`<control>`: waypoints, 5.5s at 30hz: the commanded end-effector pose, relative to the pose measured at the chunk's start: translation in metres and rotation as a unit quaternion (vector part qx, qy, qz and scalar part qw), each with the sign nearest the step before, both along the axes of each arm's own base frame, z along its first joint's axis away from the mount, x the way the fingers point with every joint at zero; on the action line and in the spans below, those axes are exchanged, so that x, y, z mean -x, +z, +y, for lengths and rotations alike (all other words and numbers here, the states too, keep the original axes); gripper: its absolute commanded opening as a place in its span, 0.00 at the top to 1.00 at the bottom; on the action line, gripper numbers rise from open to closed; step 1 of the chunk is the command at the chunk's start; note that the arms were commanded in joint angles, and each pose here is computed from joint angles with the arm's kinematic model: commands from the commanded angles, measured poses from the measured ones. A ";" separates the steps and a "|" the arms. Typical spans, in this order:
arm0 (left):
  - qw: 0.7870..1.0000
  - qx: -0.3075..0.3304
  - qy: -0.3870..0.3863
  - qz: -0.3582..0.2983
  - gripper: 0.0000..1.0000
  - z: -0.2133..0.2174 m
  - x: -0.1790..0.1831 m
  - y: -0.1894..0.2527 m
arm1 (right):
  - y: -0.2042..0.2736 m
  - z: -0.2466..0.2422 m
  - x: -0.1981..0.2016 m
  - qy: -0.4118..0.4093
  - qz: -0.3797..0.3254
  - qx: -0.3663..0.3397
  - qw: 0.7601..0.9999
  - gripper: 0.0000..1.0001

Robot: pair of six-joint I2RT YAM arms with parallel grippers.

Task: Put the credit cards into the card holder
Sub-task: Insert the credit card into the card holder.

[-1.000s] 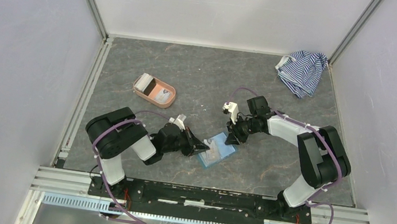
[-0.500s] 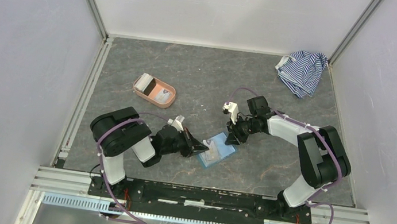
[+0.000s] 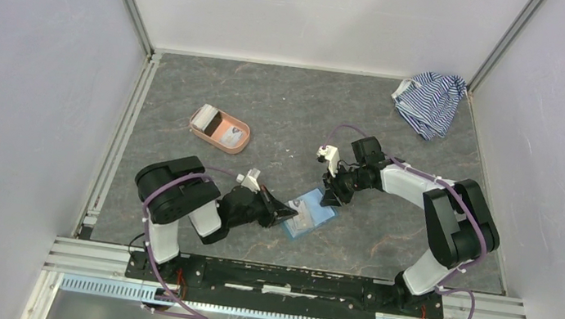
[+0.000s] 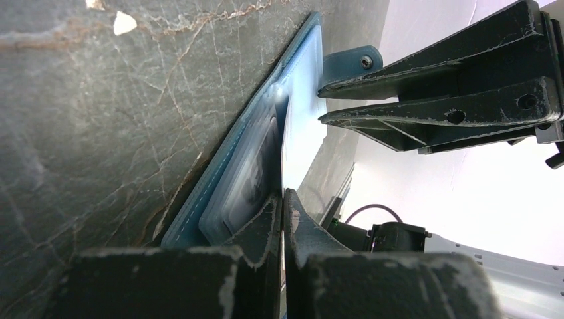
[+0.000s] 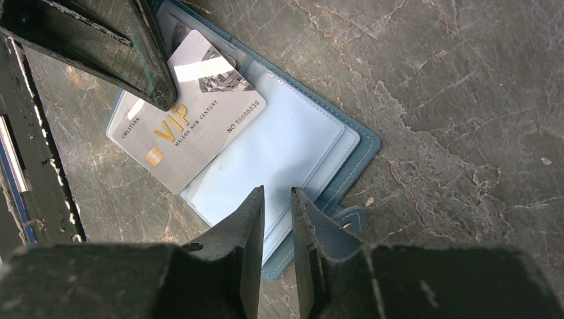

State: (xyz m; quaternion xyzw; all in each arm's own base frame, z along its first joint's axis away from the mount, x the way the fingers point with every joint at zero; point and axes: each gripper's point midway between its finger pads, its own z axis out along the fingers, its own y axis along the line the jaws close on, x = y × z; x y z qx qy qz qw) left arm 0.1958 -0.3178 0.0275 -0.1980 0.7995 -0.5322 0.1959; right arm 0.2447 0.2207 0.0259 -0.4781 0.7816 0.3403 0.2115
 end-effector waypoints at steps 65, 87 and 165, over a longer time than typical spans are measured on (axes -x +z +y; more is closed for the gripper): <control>0.992 -0.097 0.080 -0.012 0.81 0.000 0.003 -0.040 | 0.027 0.012 -0.008 0.019 -0.037 -0.029 0.999 0.73; 0.989 -0.135 0.058 -0.026 0.66 -0.002 0.004 -0.032 | 0.029 0.012 -0.007 0.023 -0.038 -0.032 0.999 0.73; 0.993 -0.110 0.046 -0.008 0.64 -0.005 0.007 -0.031 | 0.008 0.068 0.056 0.086 -0.198 -0.008 0.976 1.00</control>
